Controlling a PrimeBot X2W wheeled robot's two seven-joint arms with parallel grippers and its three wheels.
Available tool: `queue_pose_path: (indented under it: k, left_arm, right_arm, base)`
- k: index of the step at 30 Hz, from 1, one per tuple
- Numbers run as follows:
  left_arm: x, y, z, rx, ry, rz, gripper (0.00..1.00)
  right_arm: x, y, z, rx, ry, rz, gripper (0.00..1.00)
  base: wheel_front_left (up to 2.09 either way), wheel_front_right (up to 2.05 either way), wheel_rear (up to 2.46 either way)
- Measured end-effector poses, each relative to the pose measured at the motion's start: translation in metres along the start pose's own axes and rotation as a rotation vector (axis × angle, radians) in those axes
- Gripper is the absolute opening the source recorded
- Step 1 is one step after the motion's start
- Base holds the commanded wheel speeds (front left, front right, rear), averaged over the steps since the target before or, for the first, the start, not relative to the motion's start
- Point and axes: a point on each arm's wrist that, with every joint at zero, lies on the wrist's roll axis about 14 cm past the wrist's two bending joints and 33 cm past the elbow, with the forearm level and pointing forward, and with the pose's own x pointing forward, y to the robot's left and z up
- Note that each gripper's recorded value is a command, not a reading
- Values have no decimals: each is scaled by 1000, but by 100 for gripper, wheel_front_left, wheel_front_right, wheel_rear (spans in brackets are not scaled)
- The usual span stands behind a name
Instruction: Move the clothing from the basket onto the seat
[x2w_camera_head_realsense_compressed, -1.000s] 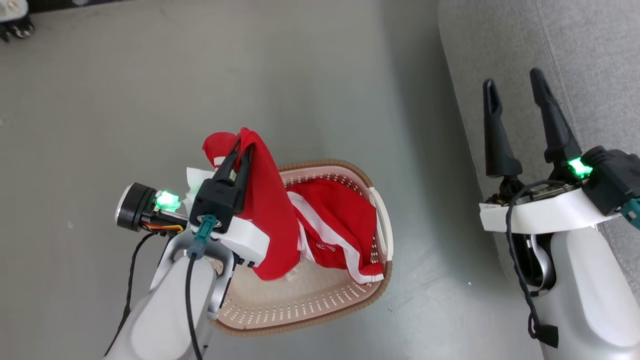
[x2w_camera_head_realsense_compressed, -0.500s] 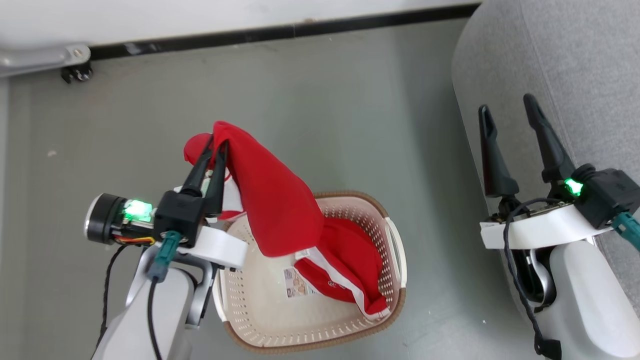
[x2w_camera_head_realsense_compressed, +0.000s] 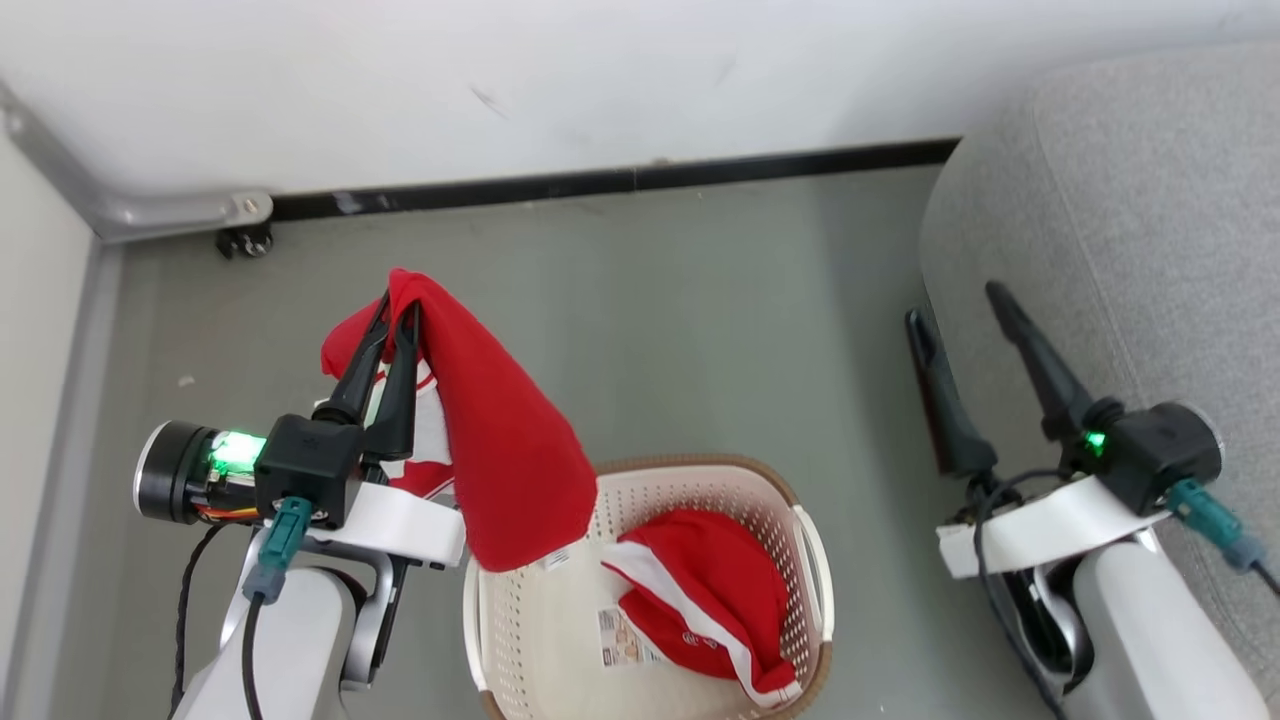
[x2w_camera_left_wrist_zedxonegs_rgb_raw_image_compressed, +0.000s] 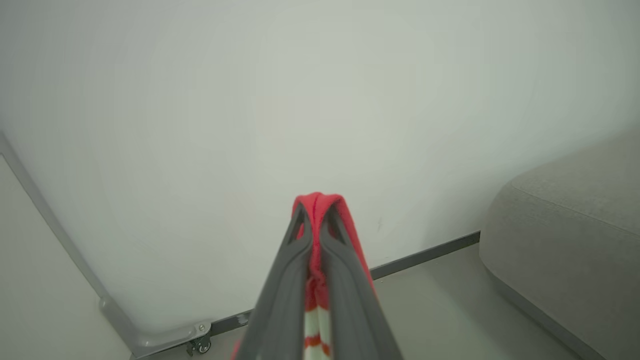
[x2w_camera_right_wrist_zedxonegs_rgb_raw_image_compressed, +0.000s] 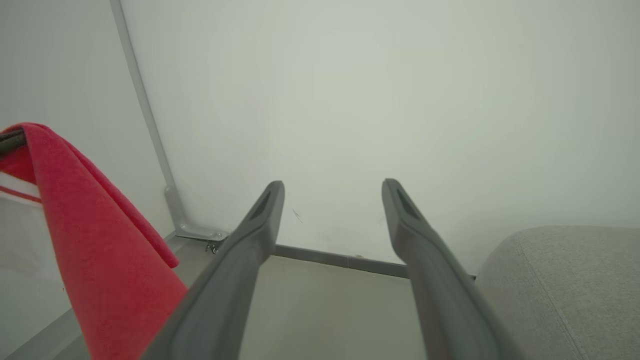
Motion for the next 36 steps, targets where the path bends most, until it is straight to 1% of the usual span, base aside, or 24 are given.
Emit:
queue_pose_path:
  k: [9,14,20,26,31,36]
  left_arm:
    - [-12,13,45,36,-106,0,0]
    - [-19,14,64,50,-148,-19,0]
    - [-24,4,88,57,-206,-72,0]
    - [-27,-13,121,46,-295,-126,0]
    - [-29,-25,139,47,-341,-175,0]
    - [-32,-36,151,41,-373,-208,0]
  right_arm:
    - [-15,30,6,-22,5,107,100]
    - [-21,57,11,-25,15,195,100]
    - [-35,84,6,-28,59,290,100]
    - [-49,108,1,-27,103,375,100]
    - [-59,120,-4,-52,138,431,100]
    - [-60,129,1,-72,139,473,100]
  base:
    - [0,0,0]
    - [0,0,0]
    - [0,0,0]
    - [0,0,0]
    - [0,0,0]
    - [0,0,0]
